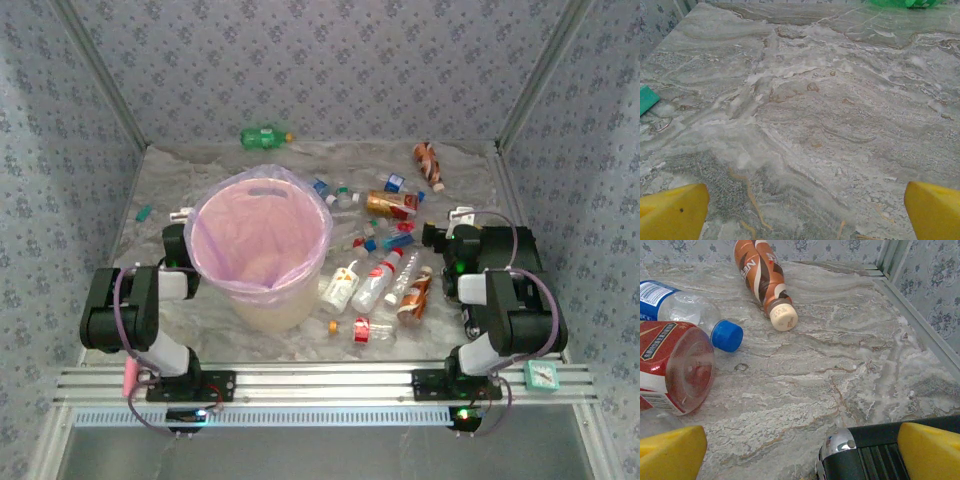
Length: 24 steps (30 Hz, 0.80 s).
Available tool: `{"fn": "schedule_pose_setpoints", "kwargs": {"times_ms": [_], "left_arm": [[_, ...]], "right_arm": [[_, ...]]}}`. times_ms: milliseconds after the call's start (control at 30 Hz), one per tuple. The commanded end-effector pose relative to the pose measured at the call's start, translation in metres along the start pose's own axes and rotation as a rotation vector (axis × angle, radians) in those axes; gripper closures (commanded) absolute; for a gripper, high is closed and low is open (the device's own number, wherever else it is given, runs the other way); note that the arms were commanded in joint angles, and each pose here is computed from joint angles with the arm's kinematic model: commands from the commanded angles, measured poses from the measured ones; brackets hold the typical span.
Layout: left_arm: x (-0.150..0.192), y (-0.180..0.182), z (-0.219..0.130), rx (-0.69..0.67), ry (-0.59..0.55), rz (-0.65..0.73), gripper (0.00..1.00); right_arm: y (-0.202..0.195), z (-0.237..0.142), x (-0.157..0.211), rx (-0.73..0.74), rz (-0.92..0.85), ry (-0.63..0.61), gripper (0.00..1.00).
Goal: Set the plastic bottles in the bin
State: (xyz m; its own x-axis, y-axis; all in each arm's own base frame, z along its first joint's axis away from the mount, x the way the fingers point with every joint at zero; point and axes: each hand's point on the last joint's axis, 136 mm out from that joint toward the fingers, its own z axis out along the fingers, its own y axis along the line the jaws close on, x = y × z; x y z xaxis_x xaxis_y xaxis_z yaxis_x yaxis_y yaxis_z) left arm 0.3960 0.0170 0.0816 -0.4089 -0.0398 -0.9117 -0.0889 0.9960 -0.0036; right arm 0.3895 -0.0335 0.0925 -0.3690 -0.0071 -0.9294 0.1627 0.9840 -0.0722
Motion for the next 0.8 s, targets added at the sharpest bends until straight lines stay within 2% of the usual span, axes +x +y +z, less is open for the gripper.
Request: {"fn": "schedule_pose_setpoints", "kwargs": {"times_ms": [0,767], "left_arm": [[-0.0080,-0.0016,-0.0012,0.013,-0.029,0.001,0.00],[-0.0074,-0.0012,-0.0007,0.015,-0.025,-0.001,0.00]], "right_arm": [[0.0021,0.0010,0.0061,-0.009,0.003,0.022,0.00],[0.0017,0.0016,0.0076,-0.013,0.007,0.029,0.00]]}}
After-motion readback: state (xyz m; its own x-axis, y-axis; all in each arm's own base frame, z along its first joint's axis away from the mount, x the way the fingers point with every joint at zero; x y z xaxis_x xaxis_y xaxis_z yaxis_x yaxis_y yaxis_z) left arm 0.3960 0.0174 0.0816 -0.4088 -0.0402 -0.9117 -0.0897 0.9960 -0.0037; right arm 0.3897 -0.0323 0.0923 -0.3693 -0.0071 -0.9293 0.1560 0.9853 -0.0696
